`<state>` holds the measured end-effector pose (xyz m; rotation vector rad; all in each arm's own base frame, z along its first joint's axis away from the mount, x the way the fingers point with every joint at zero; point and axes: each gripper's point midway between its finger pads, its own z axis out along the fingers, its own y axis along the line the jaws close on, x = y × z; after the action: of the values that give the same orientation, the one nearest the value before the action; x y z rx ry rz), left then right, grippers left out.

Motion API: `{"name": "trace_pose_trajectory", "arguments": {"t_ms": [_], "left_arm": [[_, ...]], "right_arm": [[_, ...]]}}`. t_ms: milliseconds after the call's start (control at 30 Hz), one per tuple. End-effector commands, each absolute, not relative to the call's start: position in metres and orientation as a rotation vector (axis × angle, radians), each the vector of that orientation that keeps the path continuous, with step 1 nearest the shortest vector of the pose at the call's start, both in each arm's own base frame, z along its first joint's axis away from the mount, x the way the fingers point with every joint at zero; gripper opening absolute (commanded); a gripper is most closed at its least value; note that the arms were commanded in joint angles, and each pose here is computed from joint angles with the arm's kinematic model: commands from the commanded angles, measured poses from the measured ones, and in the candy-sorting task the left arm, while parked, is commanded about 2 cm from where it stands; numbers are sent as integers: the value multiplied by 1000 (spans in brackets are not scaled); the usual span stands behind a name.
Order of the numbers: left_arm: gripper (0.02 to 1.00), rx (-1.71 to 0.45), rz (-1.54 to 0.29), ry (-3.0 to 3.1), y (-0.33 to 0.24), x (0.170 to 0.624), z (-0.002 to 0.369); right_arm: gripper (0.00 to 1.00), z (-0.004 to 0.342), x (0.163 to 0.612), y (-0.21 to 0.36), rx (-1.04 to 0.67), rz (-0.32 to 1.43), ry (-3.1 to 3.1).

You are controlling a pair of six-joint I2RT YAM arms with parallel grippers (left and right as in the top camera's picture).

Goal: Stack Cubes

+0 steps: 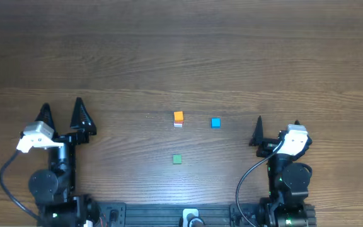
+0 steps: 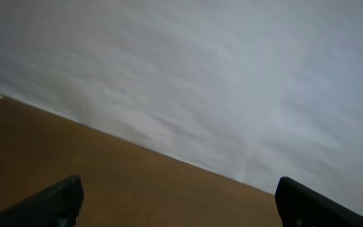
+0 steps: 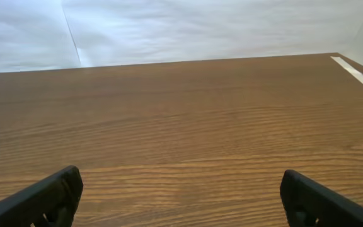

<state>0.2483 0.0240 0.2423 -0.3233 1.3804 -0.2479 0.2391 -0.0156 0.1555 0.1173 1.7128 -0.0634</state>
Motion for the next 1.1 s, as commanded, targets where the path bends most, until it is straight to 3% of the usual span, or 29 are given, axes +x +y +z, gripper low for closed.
{"name": "trace_pose_trajectory", "arguments": {"t_ms": [33,567,1100], "left_arm": [[993,-304,-244,1409,21,247,222],[998,-360,-238,1617,20,245,155],[1000,-358,-239,1611,20,245,157]], "right_arm": [[993,153,239,-16,115,-68,1716],[991,153,239,-17,115,-69,1716],[993,153,239,-17,115,-69,1716]]}}
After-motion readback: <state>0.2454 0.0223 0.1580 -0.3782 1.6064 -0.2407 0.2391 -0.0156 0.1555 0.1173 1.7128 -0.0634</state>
